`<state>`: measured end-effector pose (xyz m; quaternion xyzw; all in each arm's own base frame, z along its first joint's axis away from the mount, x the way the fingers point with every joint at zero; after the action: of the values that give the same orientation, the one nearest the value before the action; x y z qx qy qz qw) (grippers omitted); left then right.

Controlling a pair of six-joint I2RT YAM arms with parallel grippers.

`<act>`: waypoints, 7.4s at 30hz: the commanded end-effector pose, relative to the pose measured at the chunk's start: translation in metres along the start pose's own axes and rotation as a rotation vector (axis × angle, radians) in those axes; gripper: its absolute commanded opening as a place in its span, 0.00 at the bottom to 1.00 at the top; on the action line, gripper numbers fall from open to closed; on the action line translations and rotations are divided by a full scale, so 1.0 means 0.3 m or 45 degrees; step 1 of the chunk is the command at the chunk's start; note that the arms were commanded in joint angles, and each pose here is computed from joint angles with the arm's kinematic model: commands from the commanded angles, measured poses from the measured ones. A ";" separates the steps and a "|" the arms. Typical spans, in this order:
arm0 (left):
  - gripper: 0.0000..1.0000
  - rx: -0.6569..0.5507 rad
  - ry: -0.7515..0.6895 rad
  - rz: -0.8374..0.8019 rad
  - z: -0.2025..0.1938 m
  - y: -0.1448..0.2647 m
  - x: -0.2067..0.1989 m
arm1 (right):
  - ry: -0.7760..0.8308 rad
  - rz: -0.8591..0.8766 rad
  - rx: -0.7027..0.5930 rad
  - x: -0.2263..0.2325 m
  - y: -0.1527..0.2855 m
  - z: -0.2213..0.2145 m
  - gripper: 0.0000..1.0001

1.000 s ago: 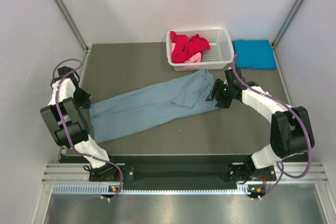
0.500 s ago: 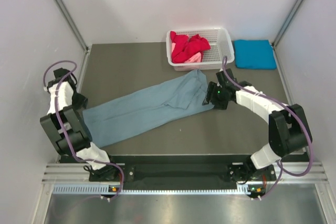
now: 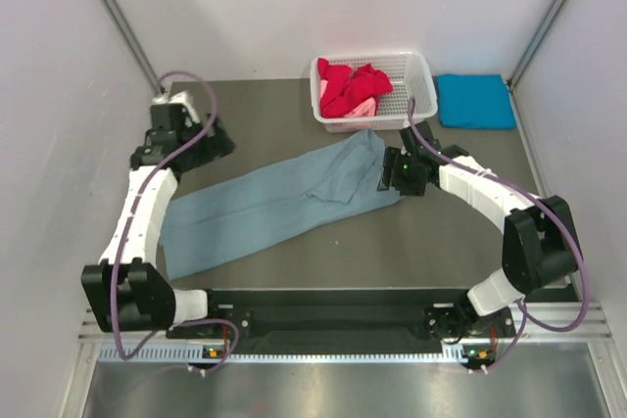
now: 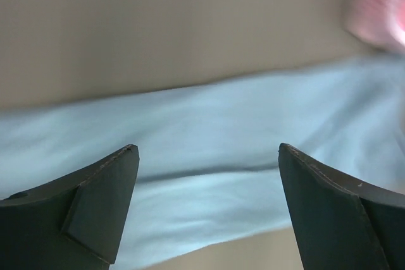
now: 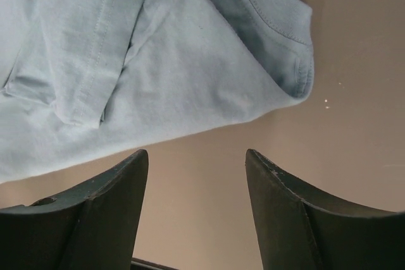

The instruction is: Fold and stack the t-shirts

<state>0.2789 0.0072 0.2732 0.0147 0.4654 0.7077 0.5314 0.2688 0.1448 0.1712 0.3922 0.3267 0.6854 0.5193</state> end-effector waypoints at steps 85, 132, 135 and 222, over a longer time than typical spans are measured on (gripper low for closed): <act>0.00 0.556 -1.245 -0.194 -0.463 -0.704 -0.336 | -0.057 0.038 -0.113 -0.104 0.135 -0.078 0.64; 0.61 -0.012 -0.313 0.089 0.225 -0.670 -0.228 | 0.051 0.513 -0.314 0.611 -0.373 0.390 0.61; 0.62 -0.046 -0.332 0.092 0.216 -0.518 -0.274 | 0.071 0.379 -0.377 0.659 -0.435 0.395 0.59; 0.58 -0.090 -0.031 -0.294 -0.080 0.617 -0.118 | -0.199 0.827 0.182 1.352 -0.399 -0.398 0.39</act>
<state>0.1511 -0.0363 0.3908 -0.0482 0.4453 0.6603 0.6029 0.1624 0.5533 0.0939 0.5644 0.1873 0.7670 0.2409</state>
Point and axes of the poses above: each gripper's point midway between its finger pads, its own y axis back along the fingers, its own x axis along the line the jaws close on, z = x × y, the point moved 10 cm from there along y, back along the fingers, and after that the axes turned 13 degrees about y, right-handed, at the moved point
